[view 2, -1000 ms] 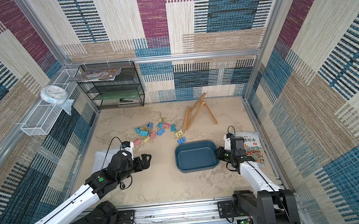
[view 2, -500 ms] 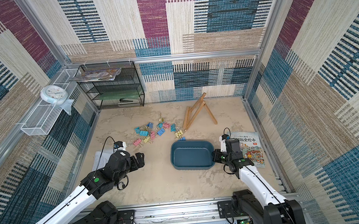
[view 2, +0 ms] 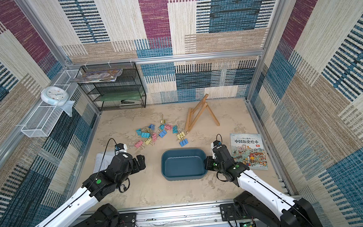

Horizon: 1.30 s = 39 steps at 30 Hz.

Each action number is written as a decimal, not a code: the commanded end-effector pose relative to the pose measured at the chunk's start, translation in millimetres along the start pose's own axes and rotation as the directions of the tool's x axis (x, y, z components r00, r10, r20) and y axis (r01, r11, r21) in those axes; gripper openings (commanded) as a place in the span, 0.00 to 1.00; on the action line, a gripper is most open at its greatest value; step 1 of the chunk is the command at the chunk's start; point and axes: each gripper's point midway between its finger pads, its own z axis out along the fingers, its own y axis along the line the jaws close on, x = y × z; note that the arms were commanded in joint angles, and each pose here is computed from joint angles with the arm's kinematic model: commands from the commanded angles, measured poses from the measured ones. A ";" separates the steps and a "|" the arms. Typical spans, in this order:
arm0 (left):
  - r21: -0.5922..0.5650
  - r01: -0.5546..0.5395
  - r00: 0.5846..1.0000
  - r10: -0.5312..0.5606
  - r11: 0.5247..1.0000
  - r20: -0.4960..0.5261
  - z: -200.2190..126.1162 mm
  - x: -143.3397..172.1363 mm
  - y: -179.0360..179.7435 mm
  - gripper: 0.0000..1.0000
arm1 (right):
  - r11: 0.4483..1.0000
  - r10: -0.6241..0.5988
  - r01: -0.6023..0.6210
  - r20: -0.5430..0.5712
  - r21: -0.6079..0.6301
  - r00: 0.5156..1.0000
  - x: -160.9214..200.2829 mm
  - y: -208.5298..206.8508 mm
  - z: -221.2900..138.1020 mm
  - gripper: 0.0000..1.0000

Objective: Put the binder clips in the storage box
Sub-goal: Adjust the storage box at the center of the board, then pick up the binder clip at the center of the board.

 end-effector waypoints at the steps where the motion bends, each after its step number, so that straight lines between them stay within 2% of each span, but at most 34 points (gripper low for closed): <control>1: -0.002 0.001 1.000 -0.001 1.000 0.011 0.8 -1.8 0.2 0.99 | 0.998 0.035 -0.037 0.035 0.045 0.999 -5.1 5.6 4.7 0.01; 8: 0.005 -0.006 1.000 0.006 1.000 0.012 3.9 2.8 1.8 0.99 | 0.998 -0.035 0.034 0.015 0.050 0.999 8.5 34.4 23.1 0.01; 13: 0.007 -0.008 1.000 0.008 1.000 0.014 4.2 4.4 3.0 0.99 | 0.994 -0.070 0.071 -0.022 0.083 0.997 22.9 34.1 36.4 0.05; 15: 0.006 -0.011 1.000 0.011 1.000 0.014 4.2 4.8 3.5 0.99 | 0.993 -0.069 0.071 -0.023 0.091 0.997 25.2 31.6 36.8 0.10; 18: 0.008 -0.011 1.000 0.010 1.000 0.015 4.8 4.9 3.3 0.99 | 0.994 -0.074 0.075 -0.014 0.083 0.997 24.0 33.1 33.2 0.22; 24: 0.020 -0.007 1.000 0.007 1.000 0.016 6.3 5.1 0.4 0.99 | 0.991 -0.114 0.107 0.079 0.086 0.990 -9.9 53.9 15.4 0.42; 27: 0.023 -0.004 1.000 0.003 1.000 0.014 5.2 4.6 0.0 0.99 | 0.984 -0.161 0.147 0.144 0.100 0.976 -38.2 72.0 7.4 0.43; 29: 0.028 0.000 1.000 0.000 1.000 0.012 4.6 5.1 -0.5 0.99 | 0.978 -0.190 0.175 0.144 0.113 0.971 -55.9 87.3 10.0 0.42; 33: 0.047 0.018 1.000 -0.018 0.999 0.007 4.7 6.7 -3.2 0.99 | 0.944 -0.186 0.165 0.048 0.286 0.981 -81.6 94.4 45.2 0.38; 36: 0.051 0.020 1.000 -0.020 0.998 -0.003 5.9 9.1 -3.6 0.99 | 0.879 -0.208 0.214 -0.062 0.426 0.976 -94.2 97.1 80.1 0.36; 39: 0.046 0.010 1.000 -0.009 0.999 -0.013 6.9 11.8 -2.1 0.99 | 0.823 -0.225 0.266 -0.143 0.501 0.964 -100.4 99.5 112.9 0.35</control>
